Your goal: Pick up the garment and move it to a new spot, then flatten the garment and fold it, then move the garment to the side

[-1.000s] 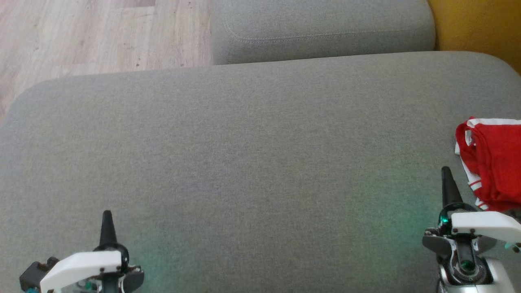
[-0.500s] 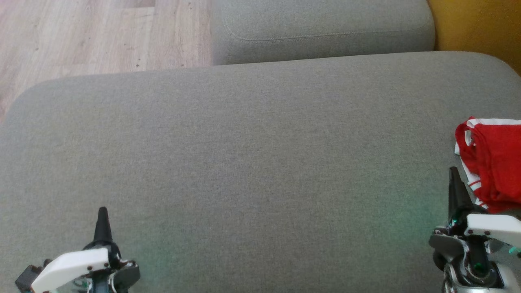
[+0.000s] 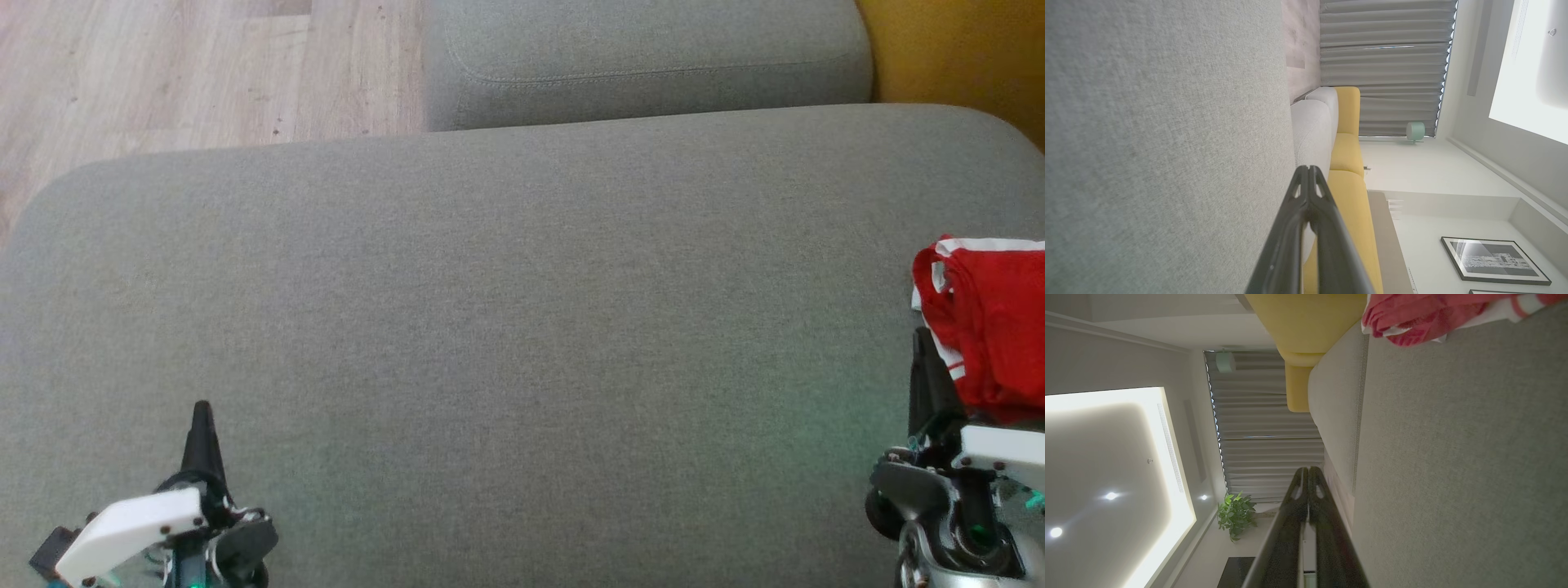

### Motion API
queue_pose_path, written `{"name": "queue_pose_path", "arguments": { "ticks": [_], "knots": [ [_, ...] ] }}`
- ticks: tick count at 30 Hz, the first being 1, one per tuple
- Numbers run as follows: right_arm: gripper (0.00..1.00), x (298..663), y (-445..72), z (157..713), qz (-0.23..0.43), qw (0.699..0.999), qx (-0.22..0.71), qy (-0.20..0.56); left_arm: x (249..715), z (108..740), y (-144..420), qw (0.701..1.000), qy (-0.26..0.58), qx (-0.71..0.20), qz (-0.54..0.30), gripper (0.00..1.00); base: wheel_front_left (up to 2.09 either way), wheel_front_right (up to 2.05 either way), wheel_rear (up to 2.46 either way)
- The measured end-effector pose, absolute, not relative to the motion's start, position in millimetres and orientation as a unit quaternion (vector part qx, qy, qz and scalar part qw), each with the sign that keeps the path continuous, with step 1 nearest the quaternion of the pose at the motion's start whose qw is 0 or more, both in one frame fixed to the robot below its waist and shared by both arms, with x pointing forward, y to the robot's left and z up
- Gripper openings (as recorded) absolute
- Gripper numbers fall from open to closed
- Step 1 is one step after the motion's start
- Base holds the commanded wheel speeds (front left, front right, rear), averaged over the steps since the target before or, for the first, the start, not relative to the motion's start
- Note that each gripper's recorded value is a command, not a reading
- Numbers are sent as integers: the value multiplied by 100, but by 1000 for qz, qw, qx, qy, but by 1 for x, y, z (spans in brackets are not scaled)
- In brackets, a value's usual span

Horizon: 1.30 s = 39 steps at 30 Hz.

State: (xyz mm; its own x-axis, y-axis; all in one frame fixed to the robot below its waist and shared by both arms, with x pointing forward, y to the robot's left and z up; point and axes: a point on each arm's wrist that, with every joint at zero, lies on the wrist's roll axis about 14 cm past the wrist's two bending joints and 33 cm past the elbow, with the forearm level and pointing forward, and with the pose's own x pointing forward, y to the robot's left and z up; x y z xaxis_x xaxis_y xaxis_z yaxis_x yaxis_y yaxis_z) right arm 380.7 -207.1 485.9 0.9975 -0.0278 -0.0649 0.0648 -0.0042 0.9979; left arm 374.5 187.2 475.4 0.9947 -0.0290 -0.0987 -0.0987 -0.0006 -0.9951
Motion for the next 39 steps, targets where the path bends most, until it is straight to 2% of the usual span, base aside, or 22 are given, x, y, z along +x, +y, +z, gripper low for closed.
{"name": "queue_pose_path", "arguments": {
  "ticks": [39],
  "knots": [
    [0, 381, -207, 486, -33, 705, 708, 13, 374, 475, 187, 705, 46, -707, 24, 0, 0, 0, 0]
  ]
}}
